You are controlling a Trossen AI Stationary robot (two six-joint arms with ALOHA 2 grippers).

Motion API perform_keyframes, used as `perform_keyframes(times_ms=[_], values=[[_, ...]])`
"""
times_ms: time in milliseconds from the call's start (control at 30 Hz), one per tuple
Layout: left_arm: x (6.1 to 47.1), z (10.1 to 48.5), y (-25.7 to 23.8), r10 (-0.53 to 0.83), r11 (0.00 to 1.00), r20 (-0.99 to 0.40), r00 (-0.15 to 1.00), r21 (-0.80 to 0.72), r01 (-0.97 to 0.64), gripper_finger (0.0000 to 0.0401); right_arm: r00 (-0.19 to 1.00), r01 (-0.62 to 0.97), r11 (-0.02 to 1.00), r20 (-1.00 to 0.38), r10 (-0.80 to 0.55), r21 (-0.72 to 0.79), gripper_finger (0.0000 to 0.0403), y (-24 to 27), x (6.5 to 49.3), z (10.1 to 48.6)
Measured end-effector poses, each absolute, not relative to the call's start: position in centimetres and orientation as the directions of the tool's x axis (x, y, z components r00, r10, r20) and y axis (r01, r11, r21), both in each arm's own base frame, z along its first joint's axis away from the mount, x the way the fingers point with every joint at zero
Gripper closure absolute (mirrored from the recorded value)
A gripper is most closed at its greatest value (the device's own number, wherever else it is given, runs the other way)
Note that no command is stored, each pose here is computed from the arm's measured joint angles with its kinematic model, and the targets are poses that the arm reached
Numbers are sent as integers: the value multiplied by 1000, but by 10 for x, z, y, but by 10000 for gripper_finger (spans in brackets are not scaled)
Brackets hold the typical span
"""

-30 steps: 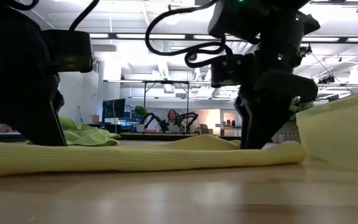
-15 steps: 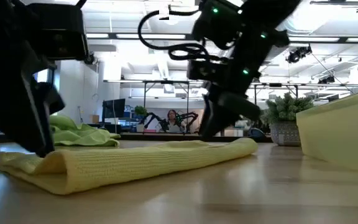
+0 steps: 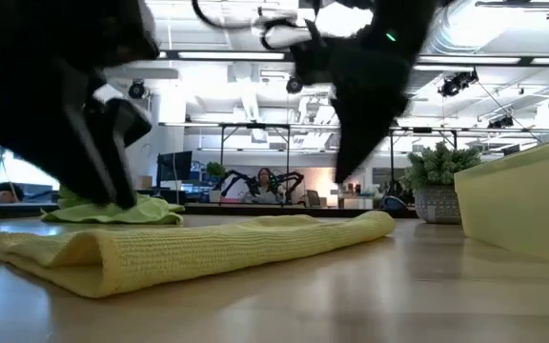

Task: Roll microfiber towels into tight, uniform cylinder then place into a basket
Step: Roll the yellow microfiber cloth

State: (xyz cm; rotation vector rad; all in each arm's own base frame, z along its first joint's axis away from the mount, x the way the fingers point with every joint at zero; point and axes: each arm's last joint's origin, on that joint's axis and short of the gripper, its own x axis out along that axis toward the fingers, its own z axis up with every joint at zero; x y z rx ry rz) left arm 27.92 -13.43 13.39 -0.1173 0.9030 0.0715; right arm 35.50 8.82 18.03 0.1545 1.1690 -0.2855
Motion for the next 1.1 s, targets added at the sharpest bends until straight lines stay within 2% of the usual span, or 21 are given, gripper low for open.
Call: perform_keyframes(times_ms=[300, 533, 700, 900, 1100], values=[[276, 122, -141, 16, 992, -815, 579, -60, -111, 284, 321, 418, 906, -921, -220, -71, 266, 77, 341, 153], [276, 113, -148, 14, 973, -816, 578, -122, -195, 284, 323, 353, 930, -919, -226, -105, 266, 46, 345, 146], [283, 104, -153, 1, 960, -787, 616, -173, -222, 284, 407, 243, 958, -881, -242, -152, 266, 25, 354, 144], [295, 104, -156, -46, 975, -706, 707, -186, -123, 284, 551, 193, 963, -791, -267, -190, 266, 3, 373, 157], [299, 121, -149, -21, 986, -656, 754, -136, -91, 284, 455, 338, 938, -859, -233, -76, 266, 11, 371, 179]])
